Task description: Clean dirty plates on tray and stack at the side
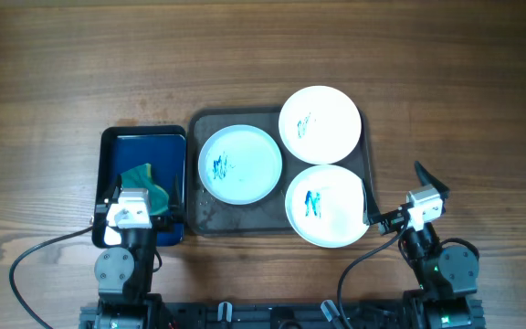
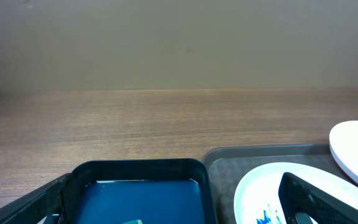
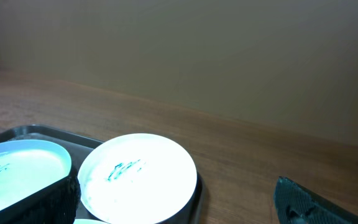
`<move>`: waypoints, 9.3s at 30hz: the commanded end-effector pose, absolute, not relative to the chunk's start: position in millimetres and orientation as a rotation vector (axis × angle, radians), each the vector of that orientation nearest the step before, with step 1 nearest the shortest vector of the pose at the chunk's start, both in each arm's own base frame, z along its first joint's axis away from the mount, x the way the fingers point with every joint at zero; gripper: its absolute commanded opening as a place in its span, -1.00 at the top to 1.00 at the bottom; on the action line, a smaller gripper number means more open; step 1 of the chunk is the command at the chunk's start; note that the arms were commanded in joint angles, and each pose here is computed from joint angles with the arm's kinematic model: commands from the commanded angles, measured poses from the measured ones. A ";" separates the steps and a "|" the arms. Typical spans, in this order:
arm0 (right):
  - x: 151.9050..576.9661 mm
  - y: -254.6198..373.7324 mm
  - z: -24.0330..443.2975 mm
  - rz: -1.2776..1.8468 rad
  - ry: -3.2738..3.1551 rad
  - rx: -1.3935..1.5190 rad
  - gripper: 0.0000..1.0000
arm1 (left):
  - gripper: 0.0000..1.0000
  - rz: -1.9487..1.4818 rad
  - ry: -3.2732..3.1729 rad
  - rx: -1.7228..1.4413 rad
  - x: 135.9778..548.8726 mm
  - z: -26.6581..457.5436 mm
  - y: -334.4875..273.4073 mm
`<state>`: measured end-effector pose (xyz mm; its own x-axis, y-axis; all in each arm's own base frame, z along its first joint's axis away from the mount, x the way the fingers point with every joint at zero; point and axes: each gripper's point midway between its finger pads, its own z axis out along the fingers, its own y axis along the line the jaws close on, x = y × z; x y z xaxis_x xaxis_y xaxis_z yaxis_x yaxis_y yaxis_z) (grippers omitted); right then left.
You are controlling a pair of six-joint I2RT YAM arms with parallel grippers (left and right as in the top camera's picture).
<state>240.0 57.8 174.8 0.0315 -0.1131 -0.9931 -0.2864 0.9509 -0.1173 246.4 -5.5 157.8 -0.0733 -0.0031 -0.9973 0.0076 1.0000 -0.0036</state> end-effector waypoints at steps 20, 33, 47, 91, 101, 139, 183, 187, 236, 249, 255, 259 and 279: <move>239.7 56.3 177.0 0.121 1.530 -0.325 -1.00 | -1.00 -0.012 1.640 -0.019 246.3 158.0 -3.9; 239.7 56.3 177.1 0.121 1.529 -0.325 -0.99 | -1.00 -0.012 1.640 -0.019 246.3 158.0 -3.9; 239.7 56.3 177.1 0.121 1.529 -0.325 -0.99 | -1.00 -0.012 1.640 -0.019 246.3 158.0 -3.9; 239.7 56.3 177.0 0.121 1.530 -0.325 -1.00 | -1.00 -0.012 1.639 -0.019 246.3 158.3 -3.9; 239.7 56.3 177.0 0.121 1.530 -0.325 -1.00 | -1.00 -0.022 1.640 -0.011 246.2 158.0 -5.8; 239.7 56.3 177.1 0.121 1.529 -0.325 -0.99 | -1.00 -0.327 2.728 -0.109 296.5 166.1 -50.6; 231.6 96.5 185.6 0.444 1.637 -0.407 -1.00 | -1.00 -0.482 2.725 -0.075 293.3 169.9 -69.4; 239.7 99.9 199.2 0.502 1.771 -0.382 -0.99 | -1.00 -0.482 2.725 -0.075 293.4 170.1 -69.4; 222.5 105.6 153.3 0.786 3.005 0.241 -0.99 | -0.19 -0.010 2.946 -0.778 242.4 123.4 -6.4; 219.3 105.3 152.9 0.785 3.017 0.232 -0.99 | -0.29 0.095 2.948 -1.042 272.5 66.6 34.4; 219.4 105.3 152.9 0.785 3.017 0.231 -0.99 | -0.13 0.121 2.971 -1.125 266.2 53.6 58.8; 219.7 105.3 153.0 0.785 3.015 0.231 -0.99 | -0.04 0.114 3.015 -1.088 264.6 46.9 59.2; 219.6 105.3 152.9 0.785 3.016 0.232 -0.99 | 0.25 -0.149 3.156 -0.842 244.6 8.6 19.2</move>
<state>215.0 102.2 147.0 -0.9885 0.1485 0.0286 0.1447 0.8742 0.4635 252.2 26.7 16.2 -0.8513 -0.5129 0.1101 -0.5194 0.8537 -0.0389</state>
